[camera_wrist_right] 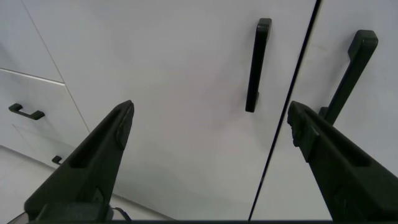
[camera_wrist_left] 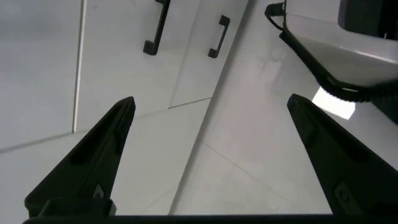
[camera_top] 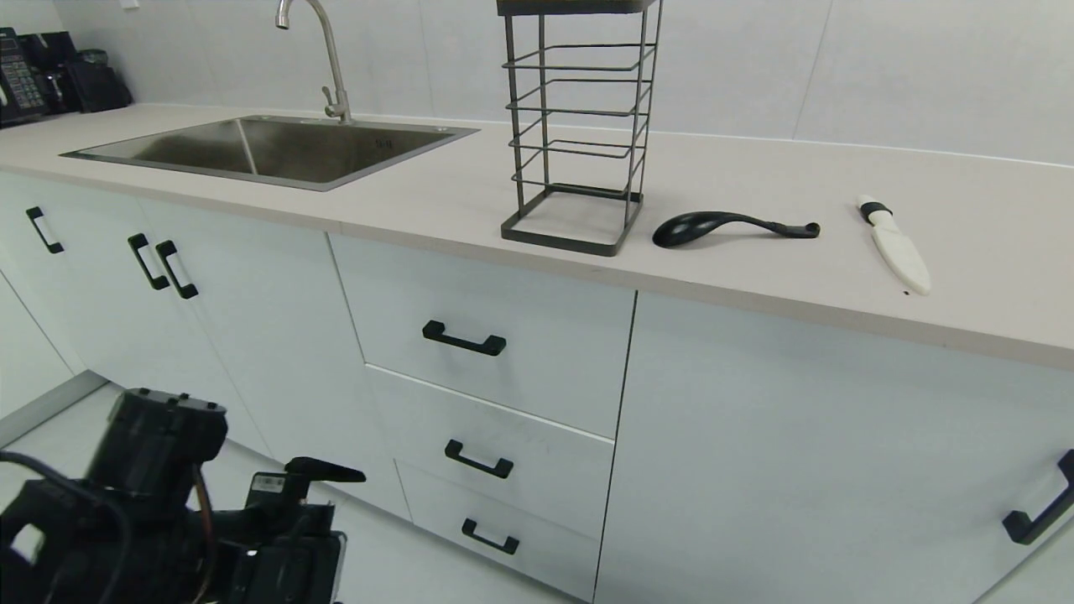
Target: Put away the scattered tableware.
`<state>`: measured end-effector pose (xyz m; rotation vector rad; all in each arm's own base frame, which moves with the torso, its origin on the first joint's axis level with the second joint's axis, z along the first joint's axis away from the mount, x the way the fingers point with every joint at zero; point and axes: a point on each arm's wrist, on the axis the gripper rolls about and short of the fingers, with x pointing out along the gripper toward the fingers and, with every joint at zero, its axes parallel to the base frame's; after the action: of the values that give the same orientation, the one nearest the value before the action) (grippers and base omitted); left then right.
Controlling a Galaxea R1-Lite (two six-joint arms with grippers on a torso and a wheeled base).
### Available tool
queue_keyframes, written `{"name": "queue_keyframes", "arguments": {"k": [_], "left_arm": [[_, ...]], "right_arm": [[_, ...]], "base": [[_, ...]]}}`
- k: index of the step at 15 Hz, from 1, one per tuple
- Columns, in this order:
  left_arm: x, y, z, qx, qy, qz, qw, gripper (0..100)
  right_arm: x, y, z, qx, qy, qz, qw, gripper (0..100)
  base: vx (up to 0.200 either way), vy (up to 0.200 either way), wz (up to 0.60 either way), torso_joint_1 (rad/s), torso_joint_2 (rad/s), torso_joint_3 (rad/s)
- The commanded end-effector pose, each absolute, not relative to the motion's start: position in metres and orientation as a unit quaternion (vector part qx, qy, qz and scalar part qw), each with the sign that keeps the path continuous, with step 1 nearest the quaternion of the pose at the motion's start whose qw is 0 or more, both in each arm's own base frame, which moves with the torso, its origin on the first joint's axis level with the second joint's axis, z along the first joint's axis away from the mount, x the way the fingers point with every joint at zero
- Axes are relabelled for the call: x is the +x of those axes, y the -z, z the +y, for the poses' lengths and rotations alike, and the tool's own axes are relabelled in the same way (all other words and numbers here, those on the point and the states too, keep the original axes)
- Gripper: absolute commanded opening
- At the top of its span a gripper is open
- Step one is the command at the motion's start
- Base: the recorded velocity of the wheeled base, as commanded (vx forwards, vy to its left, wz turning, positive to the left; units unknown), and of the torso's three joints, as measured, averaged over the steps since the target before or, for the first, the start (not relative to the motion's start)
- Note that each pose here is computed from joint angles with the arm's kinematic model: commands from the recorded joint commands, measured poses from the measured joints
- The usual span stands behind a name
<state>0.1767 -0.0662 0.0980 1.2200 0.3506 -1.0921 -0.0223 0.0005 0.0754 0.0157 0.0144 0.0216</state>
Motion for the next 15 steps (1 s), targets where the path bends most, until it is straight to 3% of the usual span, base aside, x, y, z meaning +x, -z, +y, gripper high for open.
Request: {"name": "queue_keyframes", "arguments": {"k": [1,10,15], "left_arm": [[0.226,-0.054,-0.086,0.541,0.512,0.176,0.643,100],[0.305,0.02,-0.116,0.542,0.513,0.174,0.643,100],[0.323,0.039,-0.126,0.547,0.519,0.168,0.635,100]], "right_arm": [[-0.022,-0.075,0.0,0.008,-0.011,0.008,1.0,100],[-0.022,-0.076,0.0,0.008,-0.011,0.007,1.0,100],[-0.022,-0.075,0.0,0.008,-0.011,0.008,1.0,100]], "base": [[0.0,0.0,0.0,0.0,0.0,0.0],[0.0,0.0,0.0,0.0,0.0,0.0],[0.0,0.0,0.0,0.0,0.0,0.0]]}}
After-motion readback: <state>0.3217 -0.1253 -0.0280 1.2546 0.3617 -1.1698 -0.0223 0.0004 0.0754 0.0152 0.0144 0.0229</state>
